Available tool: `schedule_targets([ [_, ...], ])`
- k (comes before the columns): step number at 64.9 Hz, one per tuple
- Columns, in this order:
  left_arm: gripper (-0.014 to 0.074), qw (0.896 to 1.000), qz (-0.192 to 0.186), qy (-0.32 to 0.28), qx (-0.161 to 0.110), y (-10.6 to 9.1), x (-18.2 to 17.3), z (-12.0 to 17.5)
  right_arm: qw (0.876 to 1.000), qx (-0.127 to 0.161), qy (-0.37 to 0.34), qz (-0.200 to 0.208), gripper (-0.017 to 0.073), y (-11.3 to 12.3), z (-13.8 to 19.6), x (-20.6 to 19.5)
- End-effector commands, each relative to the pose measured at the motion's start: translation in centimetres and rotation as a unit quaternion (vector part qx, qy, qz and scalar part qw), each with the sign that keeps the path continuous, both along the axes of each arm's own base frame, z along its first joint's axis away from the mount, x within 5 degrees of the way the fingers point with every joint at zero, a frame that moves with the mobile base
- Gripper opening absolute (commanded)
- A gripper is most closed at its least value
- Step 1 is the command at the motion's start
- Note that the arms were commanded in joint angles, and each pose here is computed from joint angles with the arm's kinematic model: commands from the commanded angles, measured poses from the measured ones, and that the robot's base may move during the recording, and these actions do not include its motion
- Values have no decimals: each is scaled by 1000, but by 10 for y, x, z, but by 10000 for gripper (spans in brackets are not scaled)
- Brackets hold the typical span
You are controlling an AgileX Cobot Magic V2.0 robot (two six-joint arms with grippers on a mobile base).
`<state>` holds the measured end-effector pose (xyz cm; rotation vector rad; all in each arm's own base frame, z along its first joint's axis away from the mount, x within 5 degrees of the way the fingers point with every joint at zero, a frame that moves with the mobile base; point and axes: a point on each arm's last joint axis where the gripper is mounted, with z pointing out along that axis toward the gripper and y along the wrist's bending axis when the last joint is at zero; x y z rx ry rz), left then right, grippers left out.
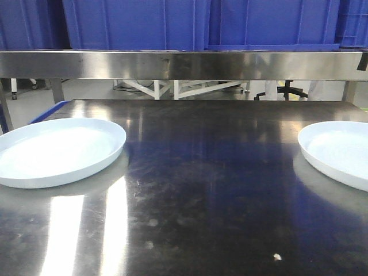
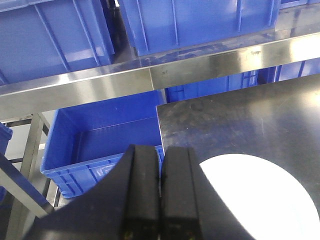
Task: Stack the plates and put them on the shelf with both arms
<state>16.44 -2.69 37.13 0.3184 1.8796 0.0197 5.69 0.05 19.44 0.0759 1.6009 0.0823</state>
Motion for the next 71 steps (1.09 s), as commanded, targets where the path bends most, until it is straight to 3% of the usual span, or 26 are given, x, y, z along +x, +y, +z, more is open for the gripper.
schedule_targets([
  [1, 82, 998, -2, -64, -12, 0, 0, 21, 998, -6, -55, -4, 48, -1, 10, -2],
  [41, 82, 998, -2, -65, -12, 0, 0, 21, 998, -6, -56, -4, 48, -1, 10, -2],
  [54, 82, 998, -1, -55, -11, 0, 0, 19, 995, -5, -103, -6, 48, -1, 18, -3],
  [62, 82, 999, 0, -34, -7, 0, 1, 15, 993, 36, -116, -2, 48, -1, 27, -4],
  [71, 82, 1000, 0, -29, -6, 0, 1, 14, 995, 36, -93, 1, 48, 0, 54, -11],
])
